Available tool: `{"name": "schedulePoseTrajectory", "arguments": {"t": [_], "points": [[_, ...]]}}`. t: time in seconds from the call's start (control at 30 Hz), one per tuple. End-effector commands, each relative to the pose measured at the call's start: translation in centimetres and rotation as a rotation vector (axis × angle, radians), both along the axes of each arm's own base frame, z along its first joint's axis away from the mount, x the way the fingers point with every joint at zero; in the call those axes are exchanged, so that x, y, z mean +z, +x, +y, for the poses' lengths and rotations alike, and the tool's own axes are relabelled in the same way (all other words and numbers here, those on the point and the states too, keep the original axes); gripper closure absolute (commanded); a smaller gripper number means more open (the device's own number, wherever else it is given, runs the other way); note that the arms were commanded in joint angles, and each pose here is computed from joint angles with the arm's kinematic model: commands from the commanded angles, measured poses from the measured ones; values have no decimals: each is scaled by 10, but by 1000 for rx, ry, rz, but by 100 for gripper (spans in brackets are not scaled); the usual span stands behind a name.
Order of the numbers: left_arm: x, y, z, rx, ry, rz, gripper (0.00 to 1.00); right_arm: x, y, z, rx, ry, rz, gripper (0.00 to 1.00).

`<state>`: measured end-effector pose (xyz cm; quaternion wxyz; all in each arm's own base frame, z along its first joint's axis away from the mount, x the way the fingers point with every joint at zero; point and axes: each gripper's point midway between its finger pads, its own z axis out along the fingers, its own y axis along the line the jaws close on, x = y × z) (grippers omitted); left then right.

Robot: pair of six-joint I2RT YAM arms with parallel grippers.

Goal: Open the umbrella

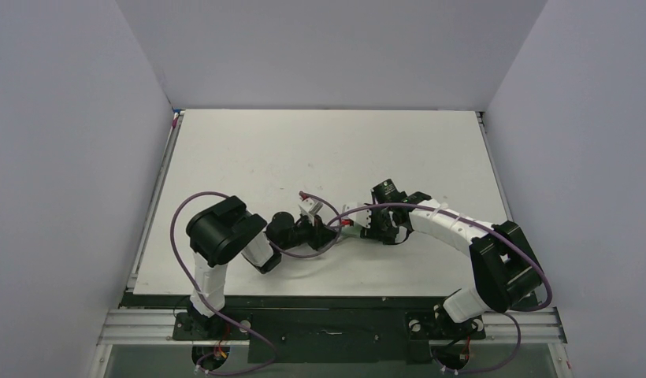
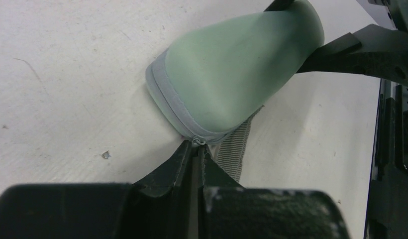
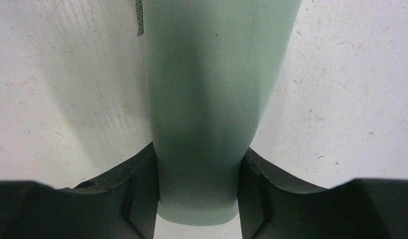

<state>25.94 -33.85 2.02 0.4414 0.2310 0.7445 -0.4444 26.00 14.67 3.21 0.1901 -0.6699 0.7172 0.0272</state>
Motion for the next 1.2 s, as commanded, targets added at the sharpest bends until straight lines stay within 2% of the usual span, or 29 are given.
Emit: {"name": "schedulePoseTrajectory", "arguments": {"t": [0.0, 0.23, 0.4, 0.53, 0.9, 1.03, 1.1, 1.17], "points": [[7, 22, 22, 91, -1, 18, 100, -20, -32, -19, 42, -65, 119, 83], [9, 50, 44, 170, 10, 4, 100, -22, -36, -23, 106, -88, 126, 84], [14, 51, 36, 119, -4, -20, 100, -21, -40, -23, 220, -111, 125, 84], [15, 41, 30, 54, -19, -17, 100, -20, -38, -24, 386, -155, 125, 83], [9, 45, 37, 63, 3, -5, 100, -19, -50, -26, 810, -231, 194, 83], [8, 45, 35, 51, 1, 0, 100, -19, -49, -22, 955, -267, 176, 83], [8, 40, 34, 37, 1, 6, 100, -17, -44, -16, 993, -267, 156, 81], [7, 33, 33, 25, 5, 9, 100, -13, -35, -8, 962, -251, 133, 73]]}}
